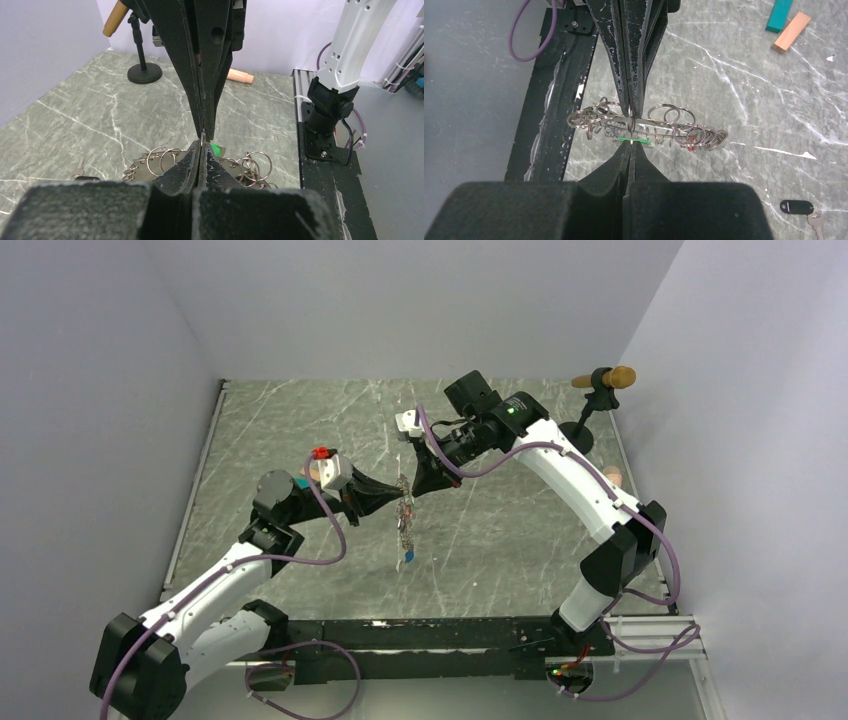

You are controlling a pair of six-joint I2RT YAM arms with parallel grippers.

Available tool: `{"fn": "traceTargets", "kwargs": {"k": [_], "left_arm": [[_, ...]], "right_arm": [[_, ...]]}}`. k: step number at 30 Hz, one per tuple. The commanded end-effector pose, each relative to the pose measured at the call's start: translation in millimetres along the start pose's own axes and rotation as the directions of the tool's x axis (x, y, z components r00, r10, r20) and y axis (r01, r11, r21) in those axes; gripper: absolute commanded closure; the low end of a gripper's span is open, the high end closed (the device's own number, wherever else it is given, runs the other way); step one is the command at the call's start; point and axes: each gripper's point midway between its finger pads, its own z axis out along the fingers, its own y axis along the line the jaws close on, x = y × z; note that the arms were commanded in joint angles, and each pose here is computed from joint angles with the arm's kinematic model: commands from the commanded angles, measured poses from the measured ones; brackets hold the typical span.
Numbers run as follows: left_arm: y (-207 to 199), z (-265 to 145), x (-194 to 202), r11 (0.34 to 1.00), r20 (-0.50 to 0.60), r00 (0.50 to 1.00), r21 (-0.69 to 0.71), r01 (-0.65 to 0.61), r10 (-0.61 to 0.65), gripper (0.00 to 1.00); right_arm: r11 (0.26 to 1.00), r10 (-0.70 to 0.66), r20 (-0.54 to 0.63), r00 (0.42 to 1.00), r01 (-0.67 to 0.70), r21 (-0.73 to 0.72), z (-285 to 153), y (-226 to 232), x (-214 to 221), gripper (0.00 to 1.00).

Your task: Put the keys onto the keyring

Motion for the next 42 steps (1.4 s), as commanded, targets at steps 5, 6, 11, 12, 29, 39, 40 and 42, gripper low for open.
{"fn": "traceTargets", "kwargs": {"k": [5,6,11,12,29,39,40,42], "left_arm": [[-6.4,3.8,-17.4,0.998,0.045,0.998,0.048,-0.039,0.037,1.0],[-6.4,3.8,-17.1,0.998,0.044,0.998,0.048,-0.037,0.035,1.0],[-6.4,4.1,-17.3,0.998,0.045,0.998,0.049,-0.038,0.035,1.0],[-6.4,4.0,-17.2,0.998,0.045,0.998,0.049,-0.037,0.035,1.0],[-8.0,4.0,-17.7,0.997,0.048,0.998,0.058,-0.042,0.04,1.0],[-5.0,3.7,-15.1,0.997,0.024,0.998,0.044,-0.056,0.055,1.0],[-4.6,3.8,-14.8,0.997,0.021,0.998,0.043,-0.057,0.056,1.0],[-4.7,3.9,-13.9,0.997,0.013,0.998,0.045,-0.059,0.058,1.0]], "right_arm": [[0.998,-0.045,0.087,0.995,0.048,-0.031,-0.6,4.8,-25.5,1.0],[0.998,-0.045,0.089,0.995,0.048,-0.032,-0.5,4.9,-25.9,1.0],[0.998,-0.039,0.094,0.995,0.043,-0.038,0.4,4.6,-25.8,1.0],[0.998,-0.04,0.095,0.995,0.044,-0.039,0.7,4.9,-26.3,1.0],[0.998,-0.019,0.113,0.993,0.025,-0.055,2.3,5.8,-27.5,1.0],[0.998,-0.019,0.114,0.993,0.024,-0.05,1.2,4.9,-27.4,1.0],[0.998,-0.018,0.114,0.993,0.024,-0.05,1.2,4.8,-27.2,1.0],[0.999,-0.016,0.112,0.994,0.022,-0.05,1.7,4.6,-26.6,1.0]]}}
